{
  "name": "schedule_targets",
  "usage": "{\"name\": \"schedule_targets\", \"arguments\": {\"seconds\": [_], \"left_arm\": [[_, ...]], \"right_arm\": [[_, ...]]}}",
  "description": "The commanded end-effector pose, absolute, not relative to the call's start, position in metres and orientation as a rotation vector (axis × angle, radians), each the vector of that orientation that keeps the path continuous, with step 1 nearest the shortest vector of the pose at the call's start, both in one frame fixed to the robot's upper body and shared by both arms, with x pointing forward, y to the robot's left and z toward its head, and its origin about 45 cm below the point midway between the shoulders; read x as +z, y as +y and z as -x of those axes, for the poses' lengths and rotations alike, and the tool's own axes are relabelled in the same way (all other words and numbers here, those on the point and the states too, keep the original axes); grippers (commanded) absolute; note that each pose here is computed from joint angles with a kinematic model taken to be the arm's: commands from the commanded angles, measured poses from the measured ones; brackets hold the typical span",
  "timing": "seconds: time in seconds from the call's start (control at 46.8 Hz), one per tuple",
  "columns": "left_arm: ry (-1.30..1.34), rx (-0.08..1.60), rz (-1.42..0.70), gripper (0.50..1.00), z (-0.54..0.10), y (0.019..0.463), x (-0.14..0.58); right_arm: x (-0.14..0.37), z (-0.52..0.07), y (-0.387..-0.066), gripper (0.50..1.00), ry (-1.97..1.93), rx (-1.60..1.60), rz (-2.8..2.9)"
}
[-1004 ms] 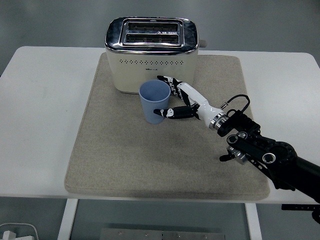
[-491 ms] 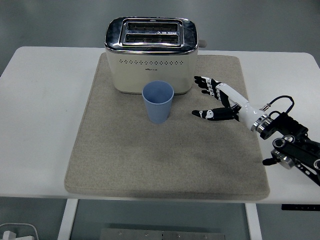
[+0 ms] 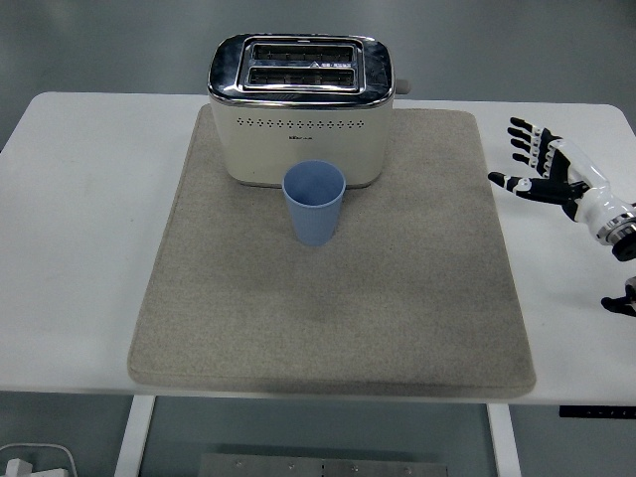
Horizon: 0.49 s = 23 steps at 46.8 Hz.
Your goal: Put the water cup in front of the bread machine
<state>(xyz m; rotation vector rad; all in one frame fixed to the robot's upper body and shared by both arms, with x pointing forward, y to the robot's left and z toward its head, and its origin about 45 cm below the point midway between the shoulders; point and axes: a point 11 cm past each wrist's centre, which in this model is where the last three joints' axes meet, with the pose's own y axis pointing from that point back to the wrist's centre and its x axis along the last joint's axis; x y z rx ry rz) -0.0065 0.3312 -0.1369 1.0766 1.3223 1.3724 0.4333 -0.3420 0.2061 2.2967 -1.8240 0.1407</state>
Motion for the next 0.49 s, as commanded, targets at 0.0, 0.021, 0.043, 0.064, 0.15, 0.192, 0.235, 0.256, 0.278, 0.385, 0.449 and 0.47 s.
{"name": "schedule_targets", "arguments": {"seconds": [0.0, 0.021, 0.043, 0.064, 0.15, 0.192, 0.235, 0.256, 0.278, 0.385, 0.449, 0.47], "left_arm": [[1.322, 1.372, -1.076, 0.999, 0.006, 0.331, -0.137], [1.322, 1.372, -1.076, 1.000, 0.006, 0.331, -0.137], [1.322, 1.372, -1.076, 0.999, 0.006, 0.331, -0.137], [1.322, 1.372, -1.076, 0.999, 0.006, 0.331, -0.137], [1.322, 1.372, -1.076, 0.999, 0.006, 0.331, -0.137], [1.322, 1.372, -1.076, 0.999, 0.006, 0.331, -0.137], [1.322, 1.372, -1.076, 1.000, 0.006, 0.331, -0.137], [1.322, 1.374, -1.077, 1.000, 0.007, 0.332, -0.137], [1.322, 1.372, -1.076, 0.999, 0.006, 0.331, -0.137], [1.322, 1.372, -1.076, 1.000, 0.006, 0.331, -0.137], [1.322, 1.372, -1.076, 0.999, 0.006, 0.331, -0.137], [1.322, 1.374, -1.077, 0.999, 0.007, 0.332, -0.137]], "right_arm": [[0.204, -0.440, -0.359, 0.934, -1.942, -0.002, -2.230], [0.205, -0.443, -0.360, 0.934, -1.964, -0.024, -2.224], [0.207, -0.446, -0.358, 0.934, -1.981, -0.044, -2.224], [0.208, -0.449, -0.355, 0.934, -1.992, -0.067, -2.228], [0.208, -0.456, -0.344, 0.934, -2.009, -0.162, -2.232], [0.205, -0.456, -0.342, 0.934, -2.011, -0.204, -2.223], [0.203, -0.457, -0.337, 0.934, -2.008, -0.238, -2.221], [0.202, -0.458, -0.333, 0.934, -2.002, -0.252, -2.224], [0.200, -0.458, -0.327, 0.934, -1.996, -0.266, -2.229], [0.200, -0.462, -0.308, 0.934, -1.972, -0.295, -2.254], [0.204, -0.465, -0.306, 0.934, -1.986, -0.281, -2.248], [0.205, -0.466, -0.305, 0.934, -1.992, -0.280, -2.245]]}}
